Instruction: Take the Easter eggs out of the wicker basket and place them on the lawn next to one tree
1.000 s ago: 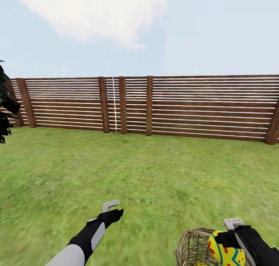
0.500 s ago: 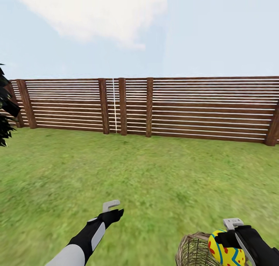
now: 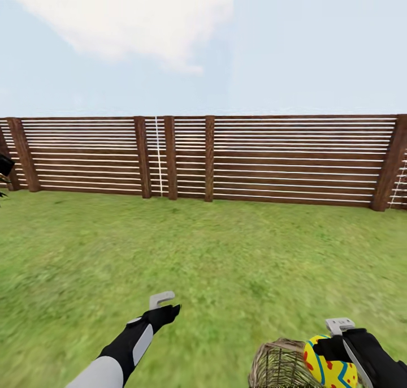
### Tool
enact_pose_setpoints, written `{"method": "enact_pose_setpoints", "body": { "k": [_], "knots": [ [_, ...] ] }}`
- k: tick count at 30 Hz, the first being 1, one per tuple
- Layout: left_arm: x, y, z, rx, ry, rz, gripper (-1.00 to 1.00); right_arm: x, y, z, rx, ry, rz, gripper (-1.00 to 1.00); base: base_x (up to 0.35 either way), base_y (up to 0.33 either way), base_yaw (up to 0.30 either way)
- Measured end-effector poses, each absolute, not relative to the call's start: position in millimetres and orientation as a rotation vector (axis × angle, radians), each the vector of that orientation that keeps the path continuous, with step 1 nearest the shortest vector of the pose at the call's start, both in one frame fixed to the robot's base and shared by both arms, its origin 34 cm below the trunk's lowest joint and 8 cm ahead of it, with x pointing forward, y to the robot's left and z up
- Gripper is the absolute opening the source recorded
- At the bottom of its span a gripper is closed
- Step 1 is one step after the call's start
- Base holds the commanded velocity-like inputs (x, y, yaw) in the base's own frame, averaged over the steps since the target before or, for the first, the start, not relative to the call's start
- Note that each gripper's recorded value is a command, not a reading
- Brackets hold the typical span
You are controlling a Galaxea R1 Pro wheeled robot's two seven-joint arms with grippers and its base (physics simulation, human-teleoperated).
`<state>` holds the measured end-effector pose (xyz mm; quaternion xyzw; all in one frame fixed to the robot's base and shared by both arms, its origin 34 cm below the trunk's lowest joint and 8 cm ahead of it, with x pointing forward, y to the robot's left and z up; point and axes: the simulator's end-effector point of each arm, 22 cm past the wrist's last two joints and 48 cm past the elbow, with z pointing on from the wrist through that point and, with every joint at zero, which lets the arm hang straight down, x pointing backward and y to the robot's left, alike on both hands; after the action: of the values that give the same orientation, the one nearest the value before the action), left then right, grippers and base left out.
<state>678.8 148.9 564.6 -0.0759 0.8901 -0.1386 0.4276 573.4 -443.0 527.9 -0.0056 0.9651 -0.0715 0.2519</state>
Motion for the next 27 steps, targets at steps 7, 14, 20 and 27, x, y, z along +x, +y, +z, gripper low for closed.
{"method": "enact_pose_setpoints", "body": {
  "k": [7, 14, 20, 27],
  "knots": [
    [689, 154, 581, -0.193, 2.142, -0.327, 1.00, 574, -443, 531, -0.014, 2.618, -0.194, -1.00, -0.067, 0.000, -0.259],
    [691, 155, 585, -0.192, 2.128, -0.325, 1.00, 576, -443, 534, -0.012, 2.612, -0.194, -1.00, -0.329, 0.000, -0.259],
    [692, 155, 589, -0.192, 2.122, -0.323, 1.00, 576, -443, 536, -0.013, 2.607, -0.194, -1.00, -0.339, 0.000, -0.257],
    [692, 155, 592, -0.191, 2.116, -0.322, 1.00, 577, -443, 539, -0.012, 2.600, -0.194, -1.00, -0.339, 0.000, -0.257]
  ]
}}
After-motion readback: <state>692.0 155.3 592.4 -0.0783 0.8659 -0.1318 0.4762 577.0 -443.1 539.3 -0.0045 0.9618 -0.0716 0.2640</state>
